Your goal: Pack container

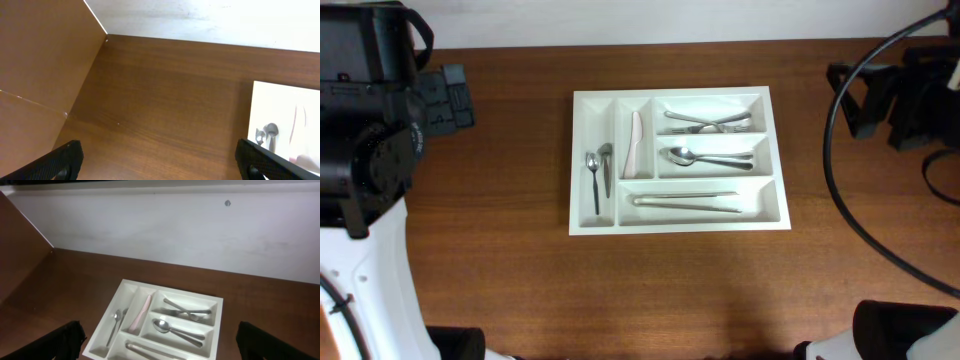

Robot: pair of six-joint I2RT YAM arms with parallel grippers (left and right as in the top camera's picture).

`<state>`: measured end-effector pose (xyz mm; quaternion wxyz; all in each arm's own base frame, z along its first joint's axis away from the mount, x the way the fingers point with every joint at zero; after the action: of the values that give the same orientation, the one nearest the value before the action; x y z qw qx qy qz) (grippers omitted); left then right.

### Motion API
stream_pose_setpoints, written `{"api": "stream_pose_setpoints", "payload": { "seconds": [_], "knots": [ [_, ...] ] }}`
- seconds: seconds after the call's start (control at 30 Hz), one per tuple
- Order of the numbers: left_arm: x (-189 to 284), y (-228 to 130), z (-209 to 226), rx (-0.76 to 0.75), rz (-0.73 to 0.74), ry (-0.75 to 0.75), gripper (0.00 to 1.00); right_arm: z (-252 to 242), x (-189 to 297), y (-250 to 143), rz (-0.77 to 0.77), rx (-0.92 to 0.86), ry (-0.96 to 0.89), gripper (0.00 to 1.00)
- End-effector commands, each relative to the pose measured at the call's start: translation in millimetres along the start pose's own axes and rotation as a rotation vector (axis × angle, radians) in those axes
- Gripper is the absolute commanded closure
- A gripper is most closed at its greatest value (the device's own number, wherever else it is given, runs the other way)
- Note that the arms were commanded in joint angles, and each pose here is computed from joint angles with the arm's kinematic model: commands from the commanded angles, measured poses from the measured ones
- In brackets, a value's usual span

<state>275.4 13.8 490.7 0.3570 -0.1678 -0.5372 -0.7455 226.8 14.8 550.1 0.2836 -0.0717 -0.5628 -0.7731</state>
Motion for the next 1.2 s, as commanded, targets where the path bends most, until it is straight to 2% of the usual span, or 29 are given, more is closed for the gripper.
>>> {"api": "stream_pose_setpoints", "payload": {
  "seconds": [0.0, 0.73, 0.93, 1.17],
  "knots": [
    [0.0, 0.2, 2.6, -0.013, 0.001, 0.02, 0.01, -1.0, -6.2, -0.6, 0.02, 0.0, 0.003, 0.01],
    [0.0, 0.2, 2.7, -0.013, 0.001, 0.021, 0.01, -4.9, -8.3, 0.3, 0.019, -0.002, -0.023, 0.01],
    [-0.1, 0.2, 2.6, -0.013, 0.002, 0.02, 0.01, -10.1, 15.4, 0.4, -0.063, 0.025, -0.191, 0.01],
    [0.0, 0.2, 2.7, -0.013, 0.001, 0.021, 0.01, 2.4, 65.5, -1.0, -0.298, 0.091, -0.279, 0.01]
  ]
}}
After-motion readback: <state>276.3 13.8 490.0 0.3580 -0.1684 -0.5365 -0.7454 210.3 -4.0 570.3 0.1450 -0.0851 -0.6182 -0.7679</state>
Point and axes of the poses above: each gripper's point midway between its finger pads, its own x axis back along the fingers, its own z axis along the line the jaws close on, y = z × x, the point moved 8 cm from there along x, back along the fingers, and after that the axes turned 13 degrees about -x, right-handed, at the moved point
